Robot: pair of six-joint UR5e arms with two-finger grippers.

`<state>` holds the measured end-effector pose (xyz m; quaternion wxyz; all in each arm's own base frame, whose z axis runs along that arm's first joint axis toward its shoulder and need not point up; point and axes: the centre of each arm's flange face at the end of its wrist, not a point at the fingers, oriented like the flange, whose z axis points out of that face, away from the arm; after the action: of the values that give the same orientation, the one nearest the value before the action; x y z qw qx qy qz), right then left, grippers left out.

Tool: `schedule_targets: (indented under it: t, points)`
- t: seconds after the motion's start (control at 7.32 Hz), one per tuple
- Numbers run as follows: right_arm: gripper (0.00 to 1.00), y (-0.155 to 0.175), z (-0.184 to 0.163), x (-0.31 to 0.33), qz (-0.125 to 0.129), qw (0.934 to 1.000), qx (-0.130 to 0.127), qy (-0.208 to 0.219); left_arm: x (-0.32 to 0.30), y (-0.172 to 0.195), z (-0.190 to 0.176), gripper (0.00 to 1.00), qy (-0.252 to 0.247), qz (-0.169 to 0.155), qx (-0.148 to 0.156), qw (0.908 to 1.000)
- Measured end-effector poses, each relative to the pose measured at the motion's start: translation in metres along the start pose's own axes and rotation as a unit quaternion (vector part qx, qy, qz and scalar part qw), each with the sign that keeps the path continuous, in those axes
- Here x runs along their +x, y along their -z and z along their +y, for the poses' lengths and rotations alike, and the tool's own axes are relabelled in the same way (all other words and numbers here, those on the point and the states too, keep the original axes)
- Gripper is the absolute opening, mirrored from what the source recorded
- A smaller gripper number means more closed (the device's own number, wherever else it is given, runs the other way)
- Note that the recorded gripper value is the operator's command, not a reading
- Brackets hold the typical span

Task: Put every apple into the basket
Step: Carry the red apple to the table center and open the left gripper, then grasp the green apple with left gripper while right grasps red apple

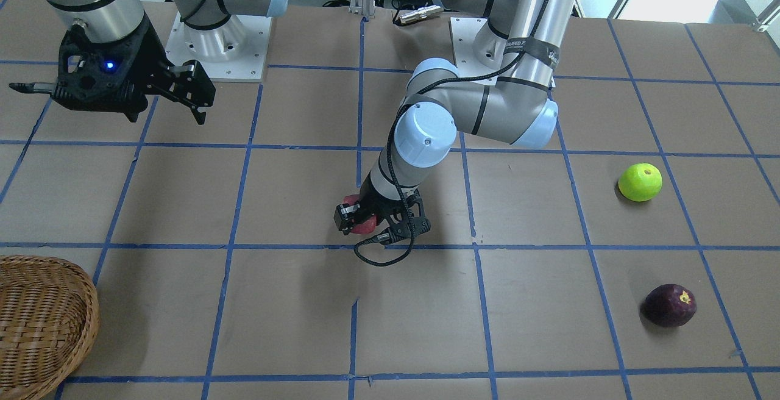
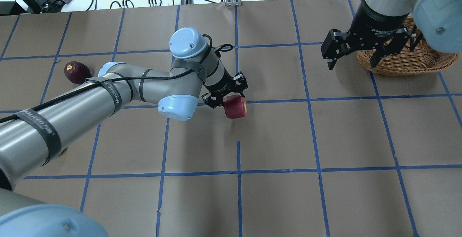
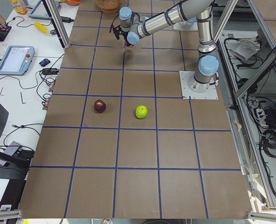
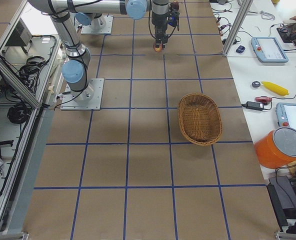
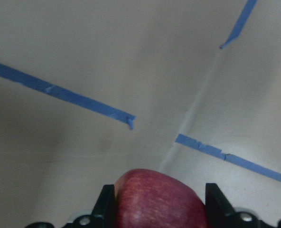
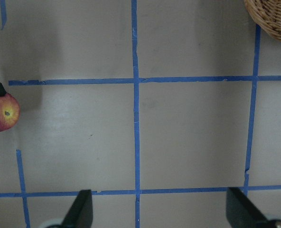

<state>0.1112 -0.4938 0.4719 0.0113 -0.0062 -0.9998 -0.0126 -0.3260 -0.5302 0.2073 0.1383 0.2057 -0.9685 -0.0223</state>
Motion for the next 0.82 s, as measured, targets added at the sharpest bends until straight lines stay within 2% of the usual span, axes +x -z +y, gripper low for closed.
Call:
schedule_targets:
  t: [0.14, 0.41, 0.68, 0.82]
  points:
    - [1.00, -0.008, -0.007, 0.003, -0.001, 1.0000, -0.006, -0.003, 0.001, -0.011, 0.001, 1.00, -0.003, -0.014, 0.006, 0.9999]
    - [1.00, -0.037, -0.025, 0.004, -0.003, 0.9994, -0.034, -0.004, 0.000, 0.005, -0.004, 1.00, -0.014, -0.031, 0.026, 0.9991]
    - [1.00, -0.051, -0.034, 0.000, -0.014, 0.9989, -0.044, -0.004, -0.020, 0.065, -0.031, 1.00, -0.037, -0.053, 0.008, 0.9978]
    - [1.00, -0.058, -0.039, -0.009, -0.037, 0.9983, -0.044, -0.009, -0.044, 0.098, -0.046, 1.00, -0.053, -0.068, -0.004, 0.9963]
